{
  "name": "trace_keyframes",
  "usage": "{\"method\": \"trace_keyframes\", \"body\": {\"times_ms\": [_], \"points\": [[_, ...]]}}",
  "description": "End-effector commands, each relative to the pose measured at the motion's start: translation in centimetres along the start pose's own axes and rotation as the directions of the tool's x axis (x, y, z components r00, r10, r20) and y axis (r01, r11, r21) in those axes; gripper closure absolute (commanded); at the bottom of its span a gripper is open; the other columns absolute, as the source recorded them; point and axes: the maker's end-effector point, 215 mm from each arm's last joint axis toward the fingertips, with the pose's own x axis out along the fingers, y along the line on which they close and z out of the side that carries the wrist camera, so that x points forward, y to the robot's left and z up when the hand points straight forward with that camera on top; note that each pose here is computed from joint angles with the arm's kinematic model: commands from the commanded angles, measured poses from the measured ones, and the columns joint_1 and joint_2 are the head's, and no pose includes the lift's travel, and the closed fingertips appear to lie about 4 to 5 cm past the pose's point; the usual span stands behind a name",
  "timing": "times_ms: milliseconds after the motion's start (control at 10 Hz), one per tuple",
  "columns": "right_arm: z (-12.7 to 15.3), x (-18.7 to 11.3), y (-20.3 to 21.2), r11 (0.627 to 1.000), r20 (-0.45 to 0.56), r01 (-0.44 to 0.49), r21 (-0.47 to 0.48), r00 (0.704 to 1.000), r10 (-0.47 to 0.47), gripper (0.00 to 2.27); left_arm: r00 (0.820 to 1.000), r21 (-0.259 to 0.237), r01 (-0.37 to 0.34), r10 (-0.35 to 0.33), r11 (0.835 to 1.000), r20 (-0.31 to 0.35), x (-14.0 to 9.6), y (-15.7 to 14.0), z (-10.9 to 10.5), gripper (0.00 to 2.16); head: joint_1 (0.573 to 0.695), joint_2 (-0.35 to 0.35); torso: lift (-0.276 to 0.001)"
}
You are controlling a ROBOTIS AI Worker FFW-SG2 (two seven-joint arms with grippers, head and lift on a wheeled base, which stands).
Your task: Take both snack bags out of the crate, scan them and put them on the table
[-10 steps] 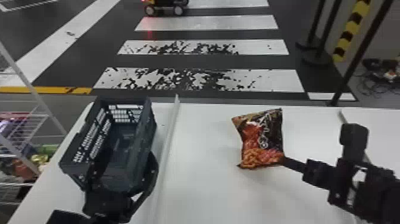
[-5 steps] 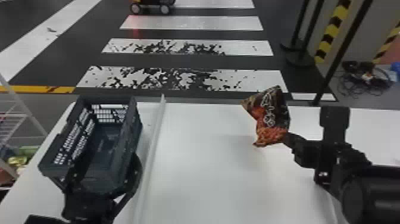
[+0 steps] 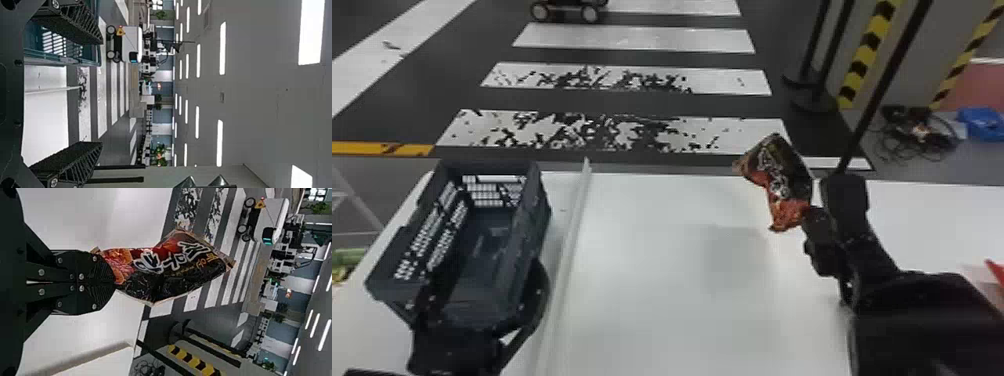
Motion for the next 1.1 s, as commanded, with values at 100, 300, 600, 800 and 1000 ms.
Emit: {"method": "trace_keyframes", "body": {"times_ms": [100, 300, 600, 800, 1000], "points": [[1.0, -1.3, 1.7, 0.948, 0.049, 0.078, -0.309, 0.997, -0.067, 2.25, 1.0, -0.002, -0.002, 0.002, 1.0, -0.002, 0.0, 0.1, -0.2, 0.08, 0.695, -0.005, -0.091], [-0.8, -2.5, 3.8, 0.873, 0.022, 0.049, -0.485, 0.999, -0.044, 2.25, 1.0, -0.005, -0.004, 0.004, 1.0, -0.008, 0.0, 0.2, -0.5, 0.08, 0.695, 0.022, -0.091], [-3.8, -3.5, 6.9, 0.798, -0.027, -0.032, -0.602, 0.999, 0.02, 2.25, 1.0, -0.005, -0.002, 0.002, 1.0, -0.005, 0.2, 0.1, -0.5, 0.08, 0.695, 0.045, -0.091], [-6.0, -4.7, 10.4, 0.776, -0.098, -0.173, -0.607, 0.985, 0.142, 2.25, 1.0, -0.007, -0.003, 0.002, 1.0, -0.007, 0.2, 0.1, -0.6, 0.08, 0.695, 0.072, -0.091], [-6.5, -7.3, 13.9, 0.781, -0.183, -0.392, -0.485, 0.92, 0.348, 2.2, 1.0, -0.006, -0.003, 0.003, 1.0, -0.01, 0.2, 0.1, -0.7, 0.08, 0.695, 0.117, -0.091]]}}
